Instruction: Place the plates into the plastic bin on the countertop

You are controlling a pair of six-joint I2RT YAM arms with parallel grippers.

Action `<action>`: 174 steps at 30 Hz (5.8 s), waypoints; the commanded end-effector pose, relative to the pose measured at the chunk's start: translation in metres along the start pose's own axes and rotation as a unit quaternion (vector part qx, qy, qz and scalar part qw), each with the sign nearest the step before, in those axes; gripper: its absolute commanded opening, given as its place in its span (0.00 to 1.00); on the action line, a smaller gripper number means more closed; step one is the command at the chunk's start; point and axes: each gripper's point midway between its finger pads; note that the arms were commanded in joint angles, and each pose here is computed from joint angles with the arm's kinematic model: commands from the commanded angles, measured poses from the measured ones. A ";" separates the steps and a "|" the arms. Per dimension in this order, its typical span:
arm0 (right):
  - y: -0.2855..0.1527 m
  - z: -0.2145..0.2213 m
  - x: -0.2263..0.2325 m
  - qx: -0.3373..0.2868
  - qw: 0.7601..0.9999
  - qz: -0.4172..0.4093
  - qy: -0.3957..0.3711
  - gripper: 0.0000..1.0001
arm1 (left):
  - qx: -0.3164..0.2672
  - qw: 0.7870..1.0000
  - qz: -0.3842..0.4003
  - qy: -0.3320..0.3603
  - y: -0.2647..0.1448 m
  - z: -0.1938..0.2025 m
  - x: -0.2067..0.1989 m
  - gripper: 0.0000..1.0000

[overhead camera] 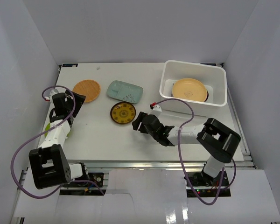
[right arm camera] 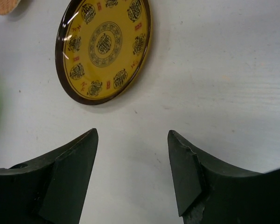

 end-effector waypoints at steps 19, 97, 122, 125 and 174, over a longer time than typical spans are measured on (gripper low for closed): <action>0.109 -0.001 -0.002 0.023 0.979 -0.005 0.202 0.37 | 0.044 0.996 -0.059 -0.058 0.084 0.006 0.035 0.82; -0.125 -0.311 -0.175 -0.193 0.966 0.172 -0.017 0.92 | 0.230 0.844 0.465 0.134 -0.134 0.207 -0.361 0.00; -0.204 -0.259 -0.039 -0.238 0.966 -0.101 -0.008 0.94 | 0.143 0.848 0.451 0.239 -0.127 0.210 -0.436 0.98; -0.183 -0.235 -0.007 -0.206 0.970 -0.127 -0.015 0.94 | 0.068 0.854 0.452 0.248 -0.156 0.161 -0.432 0.98; -0.162 -0.107 0.146 -0.055 0.938 -0.283 -0.191 0.80 | -0.133 0.949 -0.207 -0.196 -0.060 0.006 0.194 0.89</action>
Point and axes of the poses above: each gripper's point midway between its finger pads, its own y axis out along the fingers, its own x axis along the line the jaws close on, z = x × y, and after that the axes turned 2 degrees about y, right-handed
